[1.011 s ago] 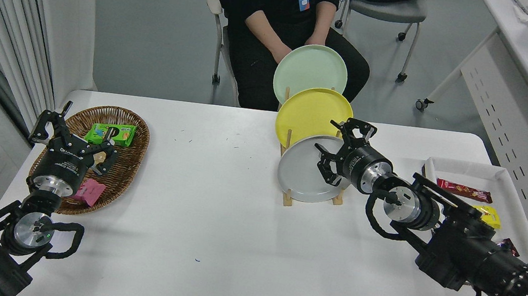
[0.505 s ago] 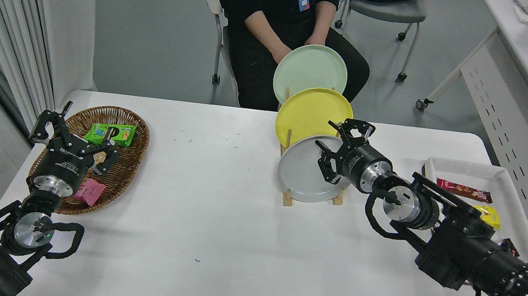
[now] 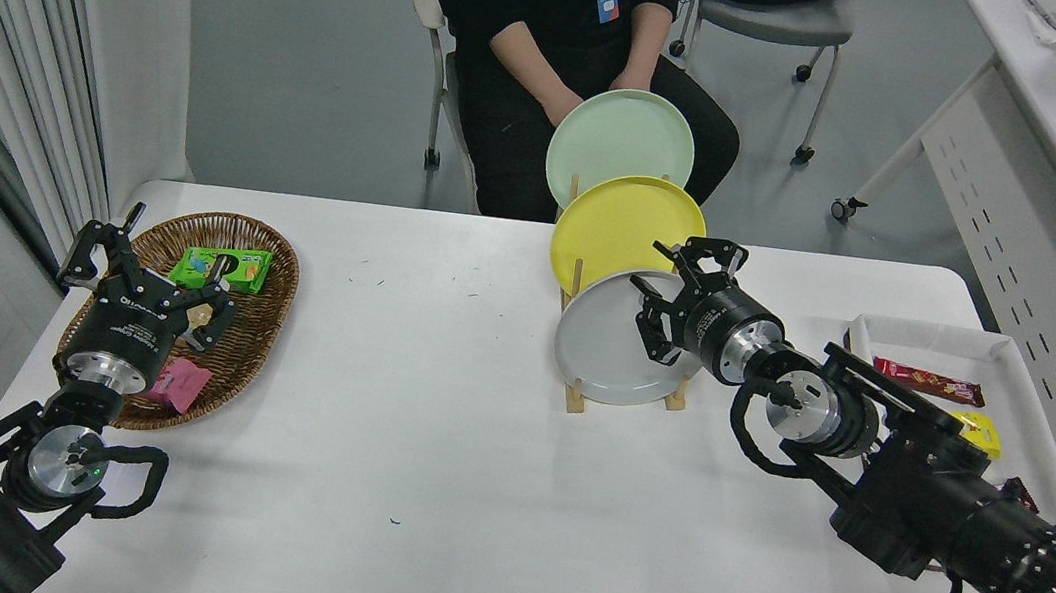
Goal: Place the plate on the table
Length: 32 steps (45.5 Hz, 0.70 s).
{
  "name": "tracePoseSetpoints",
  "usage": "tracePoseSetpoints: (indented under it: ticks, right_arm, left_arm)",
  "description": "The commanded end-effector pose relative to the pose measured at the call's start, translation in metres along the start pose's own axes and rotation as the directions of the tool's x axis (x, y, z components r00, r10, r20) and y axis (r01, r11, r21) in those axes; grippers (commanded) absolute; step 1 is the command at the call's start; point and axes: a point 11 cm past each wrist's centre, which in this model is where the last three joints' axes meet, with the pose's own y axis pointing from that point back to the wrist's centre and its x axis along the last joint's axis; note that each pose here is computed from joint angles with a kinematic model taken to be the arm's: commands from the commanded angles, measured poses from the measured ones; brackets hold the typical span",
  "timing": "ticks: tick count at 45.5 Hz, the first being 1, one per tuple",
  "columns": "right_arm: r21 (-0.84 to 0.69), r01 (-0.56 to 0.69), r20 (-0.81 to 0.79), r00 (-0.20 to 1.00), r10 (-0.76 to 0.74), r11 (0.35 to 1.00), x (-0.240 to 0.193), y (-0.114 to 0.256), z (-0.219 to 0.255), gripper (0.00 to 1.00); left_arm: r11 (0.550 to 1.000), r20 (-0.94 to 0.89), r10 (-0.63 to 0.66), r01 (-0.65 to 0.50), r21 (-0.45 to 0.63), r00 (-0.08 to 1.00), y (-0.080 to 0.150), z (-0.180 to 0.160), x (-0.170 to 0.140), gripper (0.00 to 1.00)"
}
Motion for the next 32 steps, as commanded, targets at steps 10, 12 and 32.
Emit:
tracePoseSetpoints:
  ticks: [10, 12, 32]
  right_arm:
    - [-0.02, -0.007, 0.02, 1.0, 0.007, 1.0, 0.004, 0.005, 0.008, 0.43]
    - [-0.023, -0.008, 0.027, 1.0, 0.008, 1.0, 0.005, 0.006, 0.011, 0.43]
    - [-0.026, -0.05, 0.043, 0.998, 0.051, 0.998, -0.003, 0.017, 0.008, 0.43]
  left_arm:
    - [1.0, 0.0, 0.0, 0.0, 0.0, 1.0, 0.0, 0.0, 0.0, 0.98]
    - [1.0, 0.0, 0.001, -0.001, -0.001, 1.0, 0.0, 0.0, 0.0, 0.98]
    - [1.0, 0.0, 0.0, 0.0, -0.001, 1.0, 0.0, 0.0, 0.0, 0.98]
